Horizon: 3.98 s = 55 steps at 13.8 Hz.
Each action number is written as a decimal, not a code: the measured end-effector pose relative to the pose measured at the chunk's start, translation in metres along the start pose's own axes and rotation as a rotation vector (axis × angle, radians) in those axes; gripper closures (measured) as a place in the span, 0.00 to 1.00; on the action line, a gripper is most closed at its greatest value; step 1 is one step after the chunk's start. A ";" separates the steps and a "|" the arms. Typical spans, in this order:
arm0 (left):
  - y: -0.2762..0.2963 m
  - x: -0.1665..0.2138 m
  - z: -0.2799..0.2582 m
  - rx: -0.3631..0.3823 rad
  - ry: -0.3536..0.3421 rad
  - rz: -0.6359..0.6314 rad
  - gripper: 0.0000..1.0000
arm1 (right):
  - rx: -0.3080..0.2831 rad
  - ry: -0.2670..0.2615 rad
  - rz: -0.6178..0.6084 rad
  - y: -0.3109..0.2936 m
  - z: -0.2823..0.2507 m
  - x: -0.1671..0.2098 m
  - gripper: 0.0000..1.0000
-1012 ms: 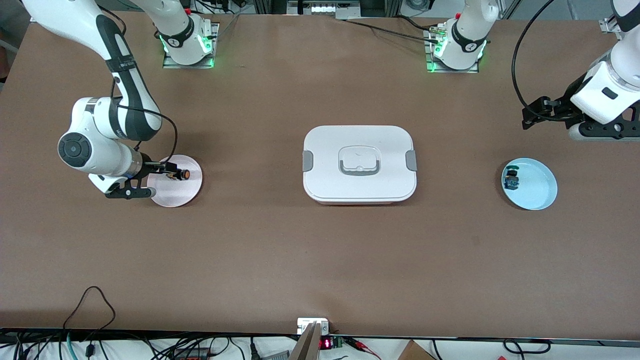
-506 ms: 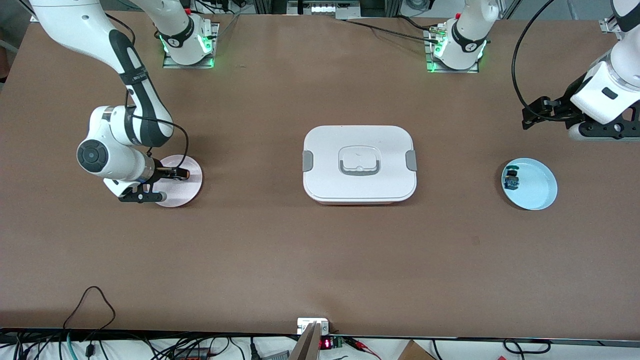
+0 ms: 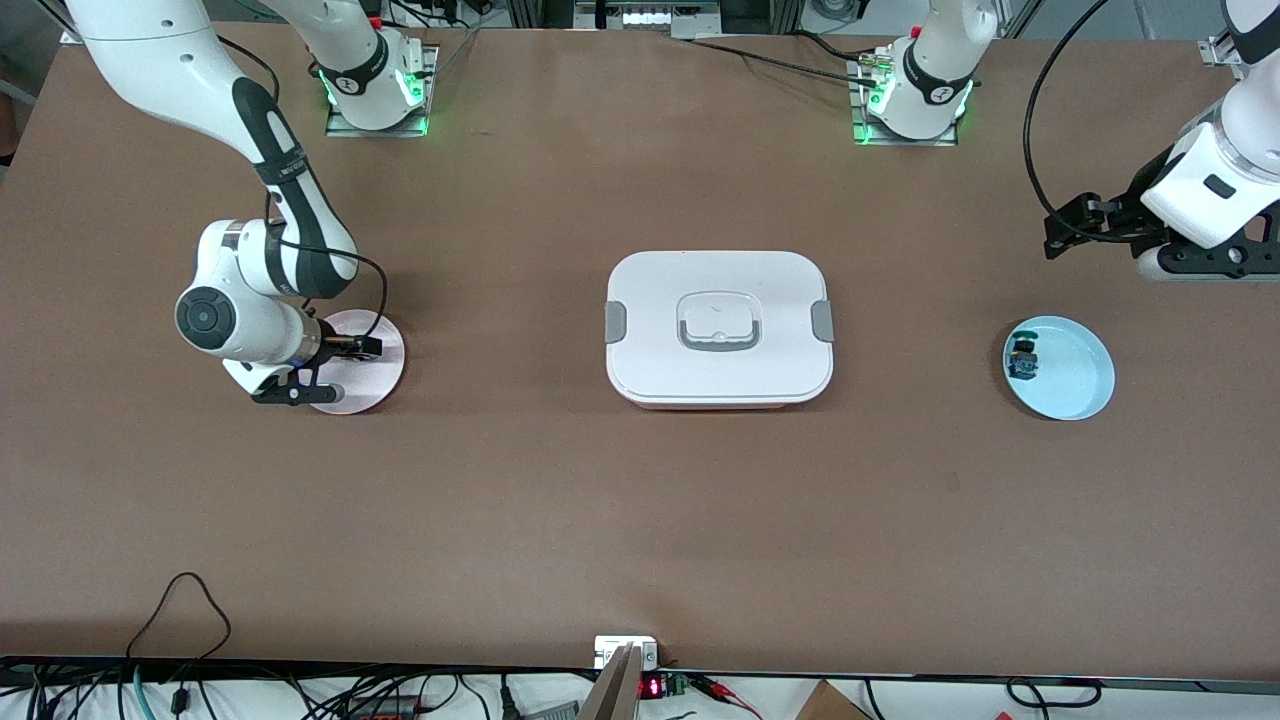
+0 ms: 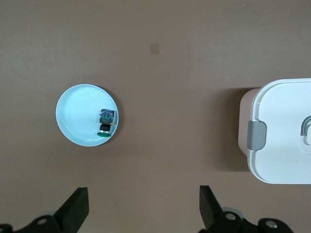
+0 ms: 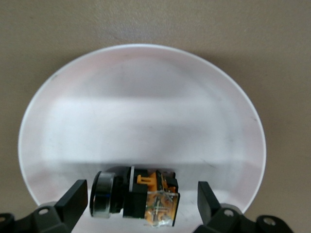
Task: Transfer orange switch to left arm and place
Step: 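Lower the open right gripper over the orange switch on the plate, then close the right gripper on the orange switch and lift it, then carry the switch over the box with the right gripper while the left gripper approaches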
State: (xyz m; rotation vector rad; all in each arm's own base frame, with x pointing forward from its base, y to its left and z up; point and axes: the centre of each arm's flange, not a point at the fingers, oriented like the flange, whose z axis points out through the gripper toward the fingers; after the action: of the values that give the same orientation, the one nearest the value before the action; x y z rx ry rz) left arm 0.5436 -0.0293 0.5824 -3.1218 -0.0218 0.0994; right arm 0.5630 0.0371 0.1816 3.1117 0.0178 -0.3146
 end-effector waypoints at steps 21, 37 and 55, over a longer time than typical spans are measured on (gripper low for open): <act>0.001 0.000 0.000 0.000 0.000 0.001 0.00 | 0.008 0.059 -0.013 -0.007 -0.031 0.001 0.27; 0.008 -0.009 0.007 0.004 -0.084 0.014 0.00 | 0.024 0.250 -0.447 -0.074 -0.291 0.000 0.27; -0.030 0.006 0.083 -0.797 -0.522 -0.133 0.00 | 0.554 0.676 -1.131 -0.187 -0.376 -0.048 0.27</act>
State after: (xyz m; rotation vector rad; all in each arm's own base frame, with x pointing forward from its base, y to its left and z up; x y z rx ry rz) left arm 0.5437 0.0024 0.4997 -3.7162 -0.3562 1.1636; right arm 0.5884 0.2293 0.5570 3.0767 1.9561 0.8956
